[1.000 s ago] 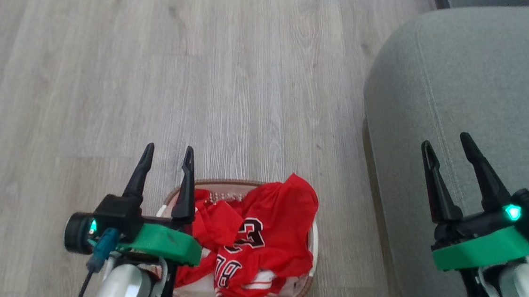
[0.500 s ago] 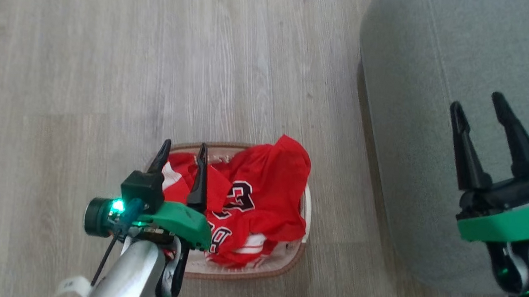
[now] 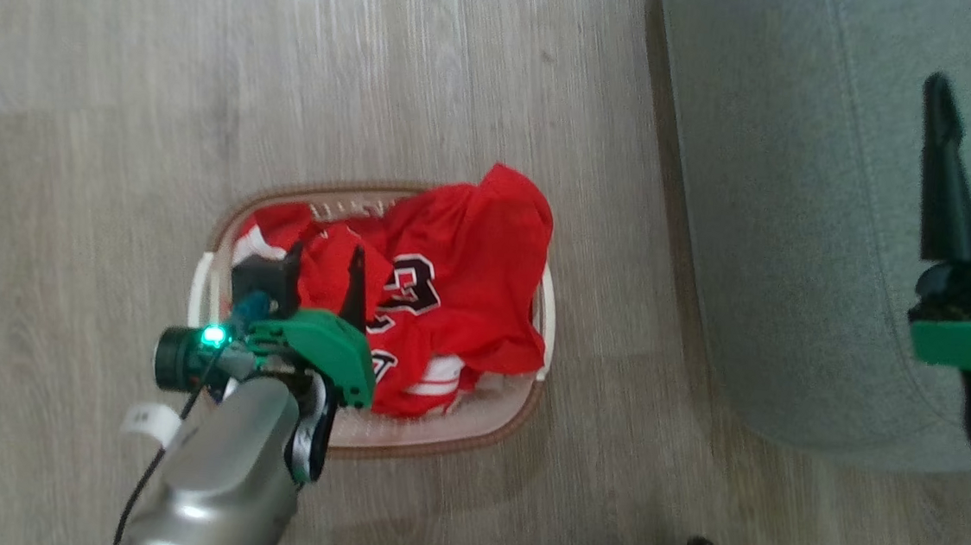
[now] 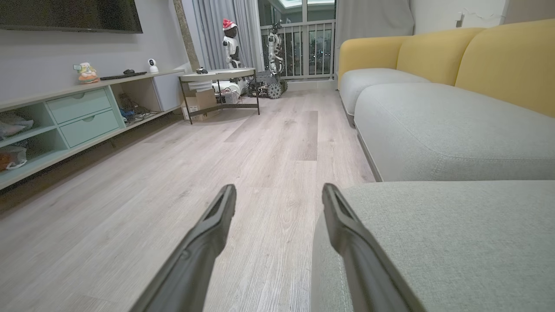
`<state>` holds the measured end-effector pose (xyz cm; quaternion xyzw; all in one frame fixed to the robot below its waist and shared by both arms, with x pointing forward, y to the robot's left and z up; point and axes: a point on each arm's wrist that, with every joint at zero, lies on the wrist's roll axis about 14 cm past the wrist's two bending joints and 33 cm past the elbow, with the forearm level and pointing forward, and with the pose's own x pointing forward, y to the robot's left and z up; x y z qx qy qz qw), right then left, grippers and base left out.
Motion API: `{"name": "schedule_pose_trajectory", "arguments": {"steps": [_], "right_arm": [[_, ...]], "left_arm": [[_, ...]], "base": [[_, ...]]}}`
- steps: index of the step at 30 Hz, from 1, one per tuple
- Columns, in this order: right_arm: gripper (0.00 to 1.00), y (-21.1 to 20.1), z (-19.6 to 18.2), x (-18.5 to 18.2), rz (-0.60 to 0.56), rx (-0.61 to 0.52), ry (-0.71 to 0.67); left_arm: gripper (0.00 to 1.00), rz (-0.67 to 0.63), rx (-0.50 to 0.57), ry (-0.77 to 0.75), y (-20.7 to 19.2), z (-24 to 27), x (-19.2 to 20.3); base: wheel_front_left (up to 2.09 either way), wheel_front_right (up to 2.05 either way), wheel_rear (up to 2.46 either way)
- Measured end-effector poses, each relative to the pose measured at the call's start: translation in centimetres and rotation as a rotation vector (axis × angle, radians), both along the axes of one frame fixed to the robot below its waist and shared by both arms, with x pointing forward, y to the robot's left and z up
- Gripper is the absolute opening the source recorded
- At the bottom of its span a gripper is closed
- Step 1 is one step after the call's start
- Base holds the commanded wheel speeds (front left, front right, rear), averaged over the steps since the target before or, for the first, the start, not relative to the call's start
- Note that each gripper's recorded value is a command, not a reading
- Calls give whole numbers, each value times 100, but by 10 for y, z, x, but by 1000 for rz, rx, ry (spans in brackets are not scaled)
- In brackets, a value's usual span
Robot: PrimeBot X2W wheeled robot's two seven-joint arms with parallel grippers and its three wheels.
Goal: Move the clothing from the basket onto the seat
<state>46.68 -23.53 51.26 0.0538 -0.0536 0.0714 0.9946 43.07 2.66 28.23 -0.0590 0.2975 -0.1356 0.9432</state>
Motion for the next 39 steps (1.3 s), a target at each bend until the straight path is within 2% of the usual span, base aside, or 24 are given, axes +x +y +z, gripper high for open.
{"name": "schedule_pose_trajectory", "arguments": {"steps": [10, 19, 25, 28, 35, 39], "right_arm": [[100, -11, -34, 30, -17, -15, 51], [100, -22, -70, 45, -36, -34, 118], [100, -27, -92, 50, -43, -51, 161], [100, -30, -103, 52, -48, -60, 182], [100, -34, -119, 51, -62, -69, 218], [100, -33, -119, 55, -57, -69, 211]], "left_arm": [[100, -65, 71, 228, -6, -86, -7], [100, -87, 78, 331, -20, -136, 0], [100, -89, 143, 426, -17, -171, -8], [100, -107, 137, 452, -24, -183, -5], [100, -165, 181, 706, -28, -211, -39], [100, -182, 187, 746, -27, -214, -47]], "base": [[0, 0, 0], [0, 0, 0], [0, 0, 0], [0, 0, 0], [0, 0, 0], [0, 0, 0]]}}
